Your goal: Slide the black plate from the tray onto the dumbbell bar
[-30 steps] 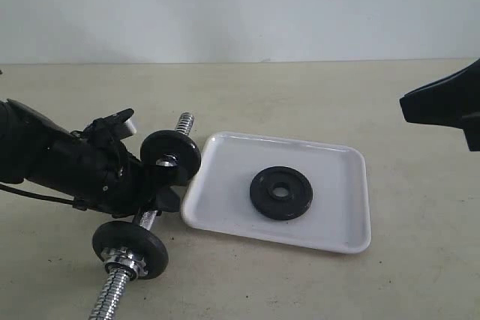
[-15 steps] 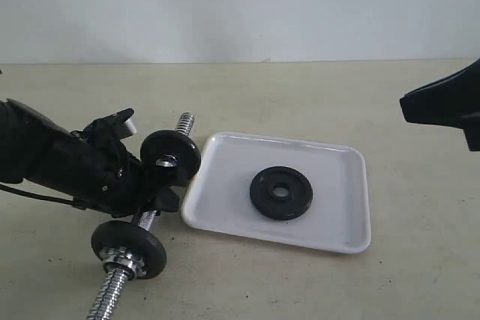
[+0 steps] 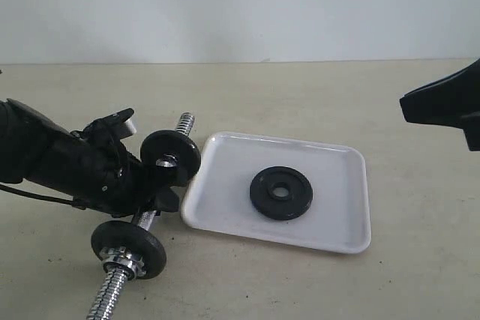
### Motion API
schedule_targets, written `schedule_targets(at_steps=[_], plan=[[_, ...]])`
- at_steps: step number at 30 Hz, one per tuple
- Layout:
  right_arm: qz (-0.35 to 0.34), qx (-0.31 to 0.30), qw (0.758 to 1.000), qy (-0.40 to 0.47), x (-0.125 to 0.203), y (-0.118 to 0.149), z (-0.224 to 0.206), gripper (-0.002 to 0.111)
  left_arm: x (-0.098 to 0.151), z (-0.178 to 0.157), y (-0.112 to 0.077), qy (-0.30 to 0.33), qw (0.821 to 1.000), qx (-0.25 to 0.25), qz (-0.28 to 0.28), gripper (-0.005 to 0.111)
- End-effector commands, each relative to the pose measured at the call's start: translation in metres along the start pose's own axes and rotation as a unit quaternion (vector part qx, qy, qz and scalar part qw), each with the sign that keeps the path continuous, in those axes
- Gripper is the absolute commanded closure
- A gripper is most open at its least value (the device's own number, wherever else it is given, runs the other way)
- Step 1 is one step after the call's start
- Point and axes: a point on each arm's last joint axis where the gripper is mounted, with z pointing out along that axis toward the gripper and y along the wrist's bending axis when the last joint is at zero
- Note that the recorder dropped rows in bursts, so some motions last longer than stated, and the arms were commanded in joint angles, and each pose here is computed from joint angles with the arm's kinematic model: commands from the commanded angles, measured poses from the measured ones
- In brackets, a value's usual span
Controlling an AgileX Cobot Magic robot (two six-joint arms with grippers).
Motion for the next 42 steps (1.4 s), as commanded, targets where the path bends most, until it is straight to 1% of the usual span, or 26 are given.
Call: schedule_targets(at_steps=[1, 10, 17, 27, 34, 42], plan=[[-0.002, 0.000, 1.000, -0.002, -0.002, 0.000, -0.001, 0.108, 0.002, 0.003, 0.005, 0.000, 1.000, -0.020, 0.018, 0.102], [-0.002, 0.000, 1.000, -0.002, -0.002, 0.000, -0.001, 0.108, 0.002, 0.003, 0.005, 0.001, 1.000, -0.021, 0.021, 0.102], [-0.002, -0.001, 1.000, -0.002, -0.002, 0.000, -0.001, 0.108, 0.000, 0.003, 0.009, -0.011, 0.999, -0.040, 0.032, 0.102], [-0.002, -0.001, 1.000, -0.002, -0.002, 0.000, -0.001, 0.108, -0.001, 0.002, 0.012, -0.016, 0.996, -0.059, 0.065, 0.102], [-0.003, 0.000, 1.000, 0.000, -0.001, 0.000, -0.001, 0.108, -0.005, 0.001, 0.016, -0.033, 0.994, -0.078, 0.064, 0.102], [-0.003, 0.000, 1.000, 0.000, -0.001, 0.000, -0.001, 0.108, -0.007, 0.000, 0.018, -0.040, 0.991, -0.095, 0.090, 0.102]])
